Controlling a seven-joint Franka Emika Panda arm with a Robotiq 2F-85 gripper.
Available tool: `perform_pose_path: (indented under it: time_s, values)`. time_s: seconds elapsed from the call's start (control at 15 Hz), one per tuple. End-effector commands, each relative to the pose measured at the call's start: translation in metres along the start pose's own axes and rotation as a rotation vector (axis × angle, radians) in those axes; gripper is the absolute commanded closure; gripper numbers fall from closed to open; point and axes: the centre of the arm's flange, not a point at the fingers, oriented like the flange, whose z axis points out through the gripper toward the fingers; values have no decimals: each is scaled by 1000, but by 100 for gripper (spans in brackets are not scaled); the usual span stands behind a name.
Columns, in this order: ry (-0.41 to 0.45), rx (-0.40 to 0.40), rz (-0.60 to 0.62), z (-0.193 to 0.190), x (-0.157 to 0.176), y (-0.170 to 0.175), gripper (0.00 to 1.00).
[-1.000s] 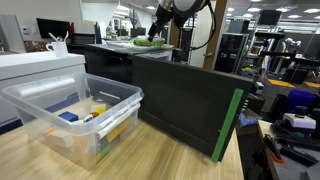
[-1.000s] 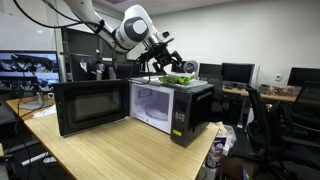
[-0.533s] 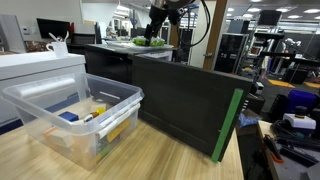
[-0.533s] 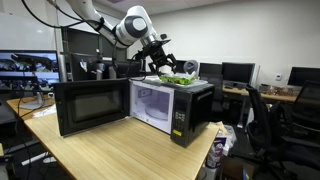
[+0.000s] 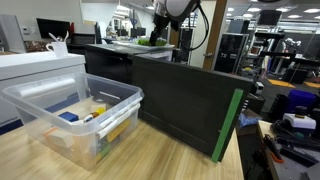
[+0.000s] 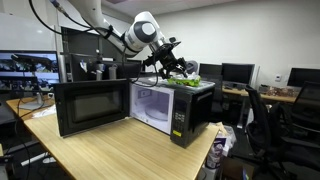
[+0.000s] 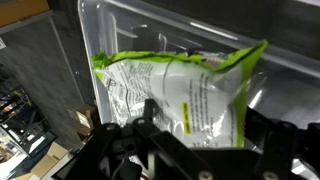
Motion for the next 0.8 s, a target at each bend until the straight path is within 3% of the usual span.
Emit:
perform_pose_path:
  time_s: [0.0, 0.2, 0.27, 0.53, 0.73]
  values:
    - [-51, -9, -71, 2, -25, -6, 51]
    - [-80, -7, -129, -11, -40, -16, 57]
    - [-89, -7, -146, -17, -46, -19, 64]
    - [-107, 0, -193, -48, -64, -33, 70]
    - [-31, 23, -198, -73, -72, -44, 74]
